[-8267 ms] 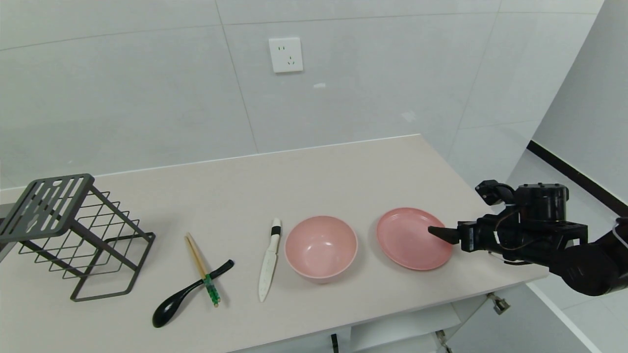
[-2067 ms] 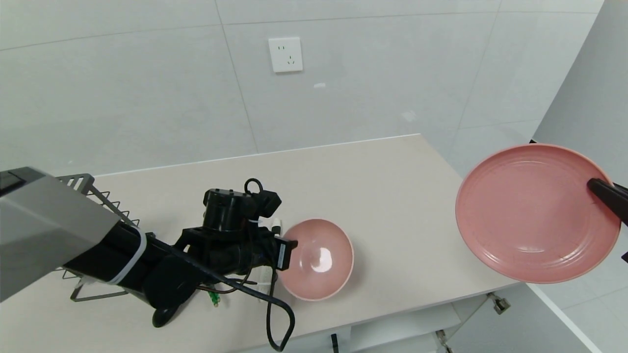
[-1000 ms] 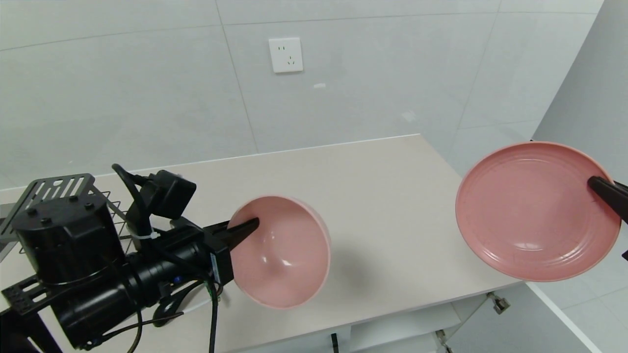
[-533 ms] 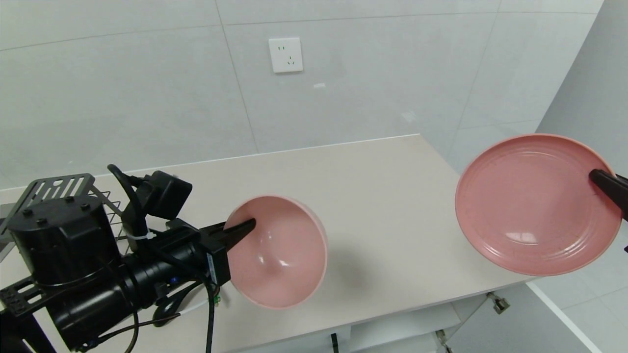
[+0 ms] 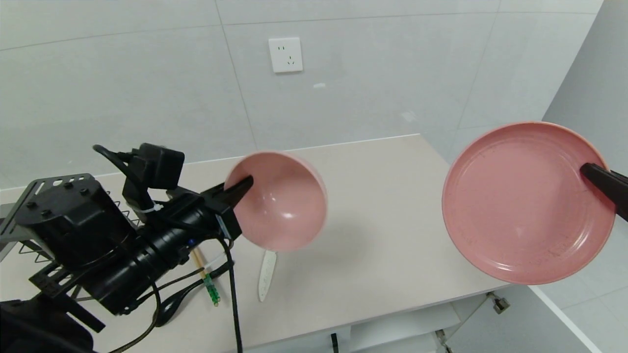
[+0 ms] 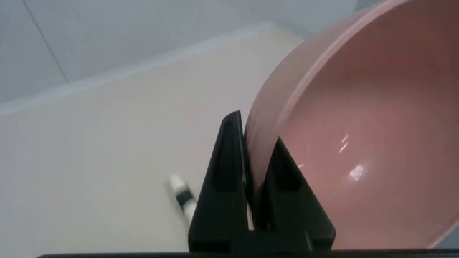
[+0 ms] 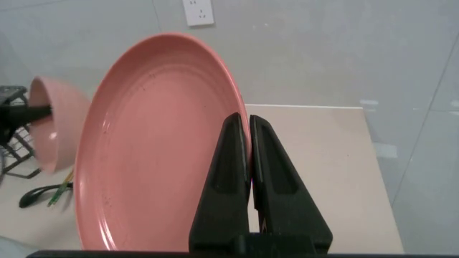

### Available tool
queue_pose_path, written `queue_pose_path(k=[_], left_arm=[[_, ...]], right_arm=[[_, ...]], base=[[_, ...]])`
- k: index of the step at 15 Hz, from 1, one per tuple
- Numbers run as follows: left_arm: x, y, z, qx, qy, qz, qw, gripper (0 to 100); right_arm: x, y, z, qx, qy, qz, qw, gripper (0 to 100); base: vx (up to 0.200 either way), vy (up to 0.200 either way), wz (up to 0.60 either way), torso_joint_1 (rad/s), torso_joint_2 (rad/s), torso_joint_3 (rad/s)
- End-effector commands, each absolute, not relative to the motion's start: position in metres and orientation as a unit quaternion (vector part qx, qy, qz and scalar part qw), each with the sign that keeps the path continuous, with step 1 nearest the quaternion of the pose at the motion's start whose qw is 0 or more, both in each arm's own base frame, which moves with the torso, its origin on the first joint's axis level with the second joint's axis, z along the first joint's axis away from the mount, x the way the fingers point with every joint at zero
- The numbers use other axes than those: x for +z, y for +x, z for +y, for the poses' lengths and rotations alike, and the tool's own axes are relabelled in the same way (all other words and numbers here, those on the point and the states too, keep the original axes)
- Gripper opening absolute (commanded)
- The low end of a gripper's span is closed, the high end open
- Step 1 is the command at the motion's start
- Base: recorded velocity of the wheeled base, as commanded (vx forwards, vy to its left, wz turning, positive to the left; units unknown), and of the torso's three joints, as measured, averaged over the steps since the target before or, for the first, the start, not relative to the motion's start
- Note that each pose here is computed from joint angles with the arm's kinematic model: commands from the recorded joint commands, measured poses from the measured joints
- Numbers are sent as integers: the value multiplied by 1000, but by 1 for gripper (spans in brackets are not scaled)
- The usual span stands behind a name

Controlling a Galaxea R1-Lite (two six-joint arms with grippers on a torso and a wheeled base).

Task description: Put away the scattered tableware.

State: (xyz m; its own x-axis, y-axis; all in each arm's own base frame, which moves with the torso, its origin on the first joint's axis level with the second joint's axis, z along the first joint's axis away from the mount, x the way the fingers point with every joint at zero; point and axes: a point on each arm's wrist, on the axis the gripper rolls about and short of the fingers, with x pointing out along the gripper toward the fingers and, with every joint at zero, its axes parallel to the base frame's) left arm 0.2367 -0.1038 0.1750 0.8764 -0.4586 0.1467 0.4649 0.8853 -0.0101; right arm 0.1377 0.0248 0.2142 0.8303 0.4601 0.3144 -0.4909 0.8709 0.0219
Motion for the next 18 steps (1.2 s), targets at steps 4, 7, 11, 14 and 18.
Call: queue_pose_path(k=[4, 7, 11, 14, 18], left_arm=[[148, 256, -125, -210, -1, -87, 974, 0], [152, 261, -114, -180, 26, -101, 978, 0], [176, 233, -103, -179, 16, -138, 974, 0], [168, 195, -102, -212, 9, -113, 971, 0], [176, 161, -102, -260, -53, -120, 957, 0]], right_arm=[[214, 142, 26, 249, 48, -149, 956, 0], [220, 147, 27, 250, 45, -165, 953, 0], [217, 163, 29, 242, -2, -203, 949, 0], [193, 177, 31, 242, -14, -171, 955, 0], [190, 176, 32, 245, -15, -166, 955, 0]], base=[[0, 0, 0, 0, 0, 0], [0, 0, 0, 0, 0, 0], [0, 0, 0, 0, 0, 0], [0, 0, 0, 0, 0, 0], [0, 0, 0, 0, 0, 0]])
